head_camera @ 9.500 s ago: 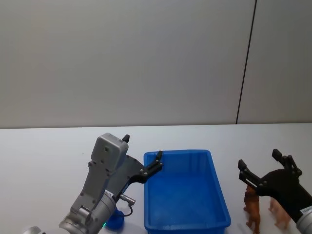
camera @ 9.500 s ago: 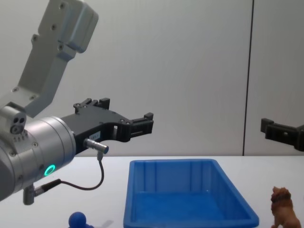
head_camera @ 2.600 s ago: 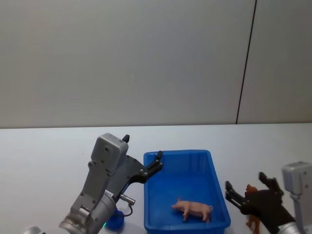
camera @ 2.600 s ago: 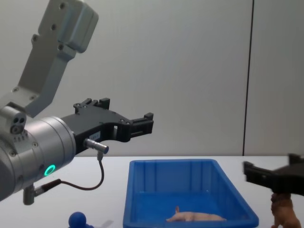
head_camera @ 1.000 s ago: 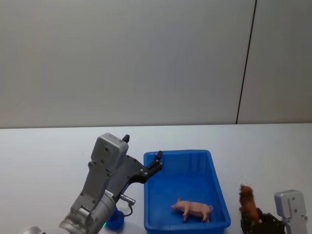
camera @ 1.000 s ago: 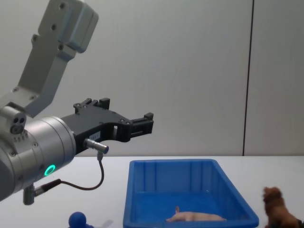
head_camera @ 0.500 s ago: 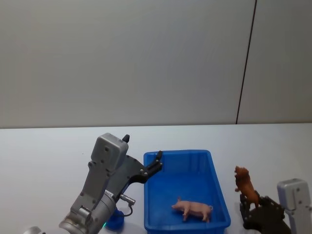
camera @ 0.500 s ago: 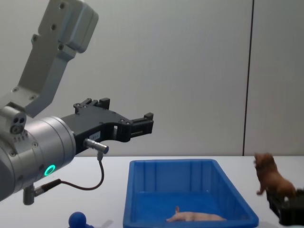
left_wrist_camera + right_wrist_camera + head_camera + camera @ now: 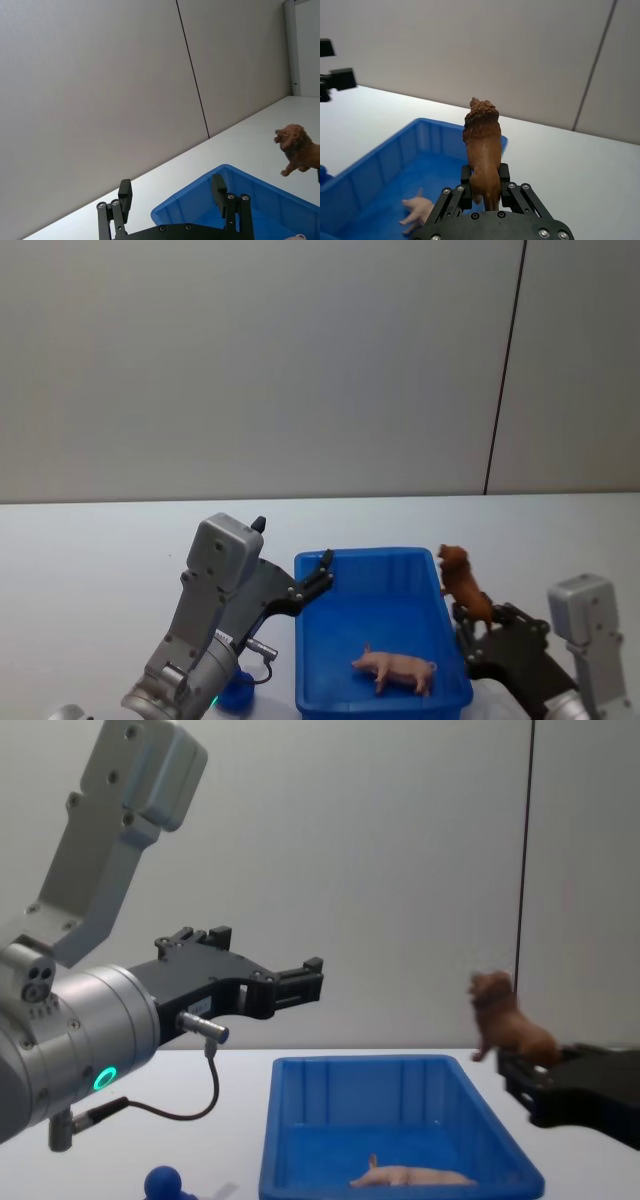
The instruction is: Pick up the two dolls from the table and place them into the box.
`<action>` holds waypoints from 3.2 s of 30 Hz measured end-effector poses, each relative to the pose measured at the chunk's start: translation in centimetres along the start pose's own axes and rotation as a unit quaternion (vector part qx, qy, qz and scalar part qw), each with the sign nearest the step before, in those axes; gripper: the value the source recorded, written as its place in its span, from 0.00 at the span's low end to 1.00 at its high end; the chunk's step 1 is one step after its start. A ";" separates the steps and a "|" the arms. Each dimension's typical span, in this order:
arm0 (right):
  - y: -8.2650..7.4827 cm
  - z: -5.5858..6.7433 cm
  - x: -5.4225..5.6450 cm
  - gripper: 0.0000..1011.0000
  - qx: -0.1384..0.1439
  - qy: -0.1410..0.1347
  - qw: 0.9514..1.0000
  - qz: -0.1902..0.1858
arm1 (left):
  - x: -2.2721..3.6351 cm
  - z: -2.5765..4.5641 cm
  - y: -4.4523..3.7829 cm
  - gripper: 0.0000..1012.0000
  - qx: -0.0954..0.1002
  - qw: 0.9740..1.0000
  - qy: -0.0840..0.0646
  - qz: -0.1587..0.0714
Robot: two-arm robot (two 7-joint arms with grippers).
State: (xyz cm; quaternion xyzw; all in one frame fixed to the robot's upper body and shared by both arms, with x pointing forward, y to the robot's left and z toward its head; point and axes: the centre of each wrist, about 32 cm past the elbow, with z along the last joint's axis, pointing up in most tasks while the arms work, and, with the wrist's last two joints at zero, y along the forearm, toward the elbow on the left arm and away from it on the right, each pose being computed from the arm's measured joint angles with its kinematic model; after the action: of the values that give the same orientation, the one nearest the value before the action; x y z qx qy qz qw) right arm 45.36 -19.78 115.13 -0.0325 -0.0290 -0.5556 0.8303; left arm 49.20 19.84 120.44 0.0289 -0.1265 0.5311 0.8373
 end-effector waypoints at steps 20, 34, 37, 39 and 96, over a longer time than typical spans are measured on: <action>3.7 0.0 -0.5 0.77 -0.001 0.013 0.999 0.053 | 0.00 0.00 0.00 0.99 0.000 1.000 0.000 0.000; 2.1 -0.6 0.5 0.99 0.006 0.032 0.999 -0.016 | 0.00 0.00 0.00 0.99 0.000 1.000 0.000 0.000; 1.6 -0.7 0.6 0.99 0.007 0.036 0.999 -0.028 | 0.00 0.00 0.00 0.99 0.000 1.000 0.000 0.000; 1.2 -0.7 0.7 0.99 0.009 0.038 0.999 -0.037 | 0.00 0.00 0.00 0.99 0.000 1.000 0.000 0.000; -0.7 -0.9 1.3 0.99 0.016 0.051 0.995 -0.081 | 2.65 -2.91 3.71 0.99 0.173 0.980 0.095 0.024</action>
State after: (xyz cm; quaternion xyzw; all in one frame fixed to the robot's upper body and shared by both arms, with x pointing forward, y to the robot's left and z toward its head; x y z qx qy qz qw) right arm 45.19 -21.32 114.31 0.0114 0.0022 -0.6213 0.7834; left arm 47.47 24.33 117.95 0.1200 0.0466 0.5654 0.8147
